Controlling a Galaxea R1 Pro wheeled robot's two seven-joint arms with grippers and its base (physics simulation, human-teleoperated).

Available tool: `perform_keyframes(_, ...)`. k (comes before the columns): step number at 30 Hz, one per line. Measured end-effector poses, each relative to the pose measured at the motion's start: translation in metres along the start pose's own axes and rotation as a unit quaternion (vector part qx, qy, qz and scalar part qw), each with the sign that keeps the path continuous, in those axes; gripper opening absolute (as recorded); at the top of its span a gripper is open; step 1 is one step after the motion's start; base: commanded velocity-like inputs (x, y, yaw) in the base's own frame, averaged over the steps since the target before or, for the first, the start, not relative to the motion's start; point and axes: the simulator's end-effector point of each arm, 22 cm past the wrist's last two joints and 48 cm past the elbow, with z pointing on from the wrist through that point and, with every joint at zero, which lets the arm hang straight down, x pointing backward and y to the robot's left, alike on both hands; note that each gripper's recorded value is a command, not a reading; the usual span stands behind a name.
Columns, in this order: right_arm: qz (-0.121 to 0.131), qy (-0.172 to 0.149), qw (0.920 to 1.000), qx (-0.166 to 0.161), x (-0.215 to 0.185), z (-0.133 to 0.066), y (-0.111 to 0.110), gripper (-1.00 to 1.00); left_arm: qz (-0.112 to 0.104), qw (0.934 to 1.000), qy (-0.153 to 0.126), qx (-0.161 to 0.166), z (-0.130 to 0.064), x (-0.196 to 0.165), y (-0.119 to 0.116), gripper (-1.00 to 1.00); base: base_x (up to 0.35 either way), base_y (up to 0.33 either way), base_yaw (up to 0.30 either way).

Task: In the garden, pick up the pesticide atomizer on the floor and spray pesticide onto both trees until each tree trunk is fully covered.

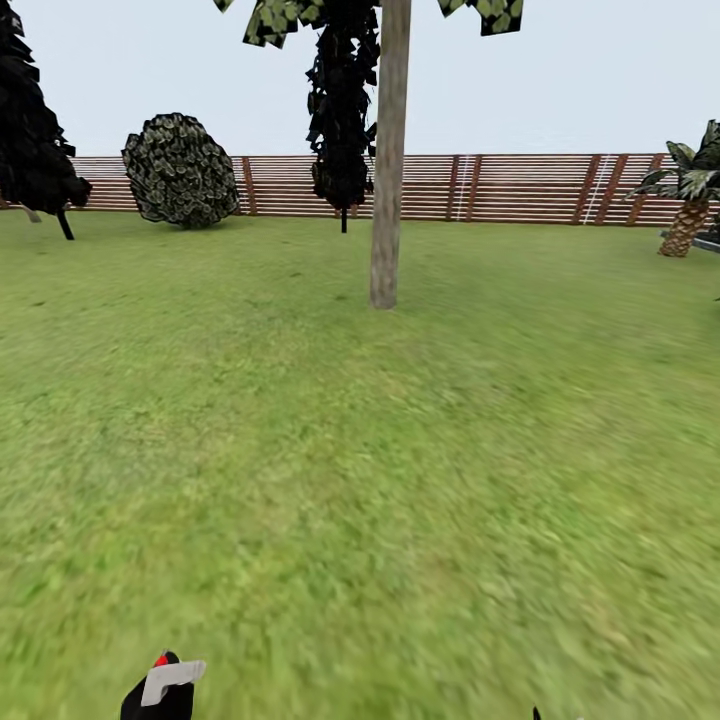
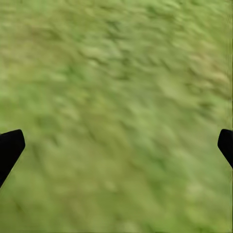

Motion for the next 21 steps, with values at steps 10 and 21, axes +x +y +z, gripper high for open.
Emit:
perform_keyframes(10, 0.000, 0.000, 1.0000, 0.000, -0.0001, 0.0000, 0.0000, 1.00, 0.000, 1.0000, 0.000, 0.000, -0.0001, 0.0002, -0.0002, -1.00, 0.338, 0.000, 0.000)
perform_keyframes(21, 0.000, 0.000, 1.0000, 0.000, -0.0001, 0.0000, 0.0000, 1.00, 0.000, 1.0000, 0.000, 0.000, -0.0001, 0.0002, -0.0002, -1.00, 0.338, 0.000, 0.000)
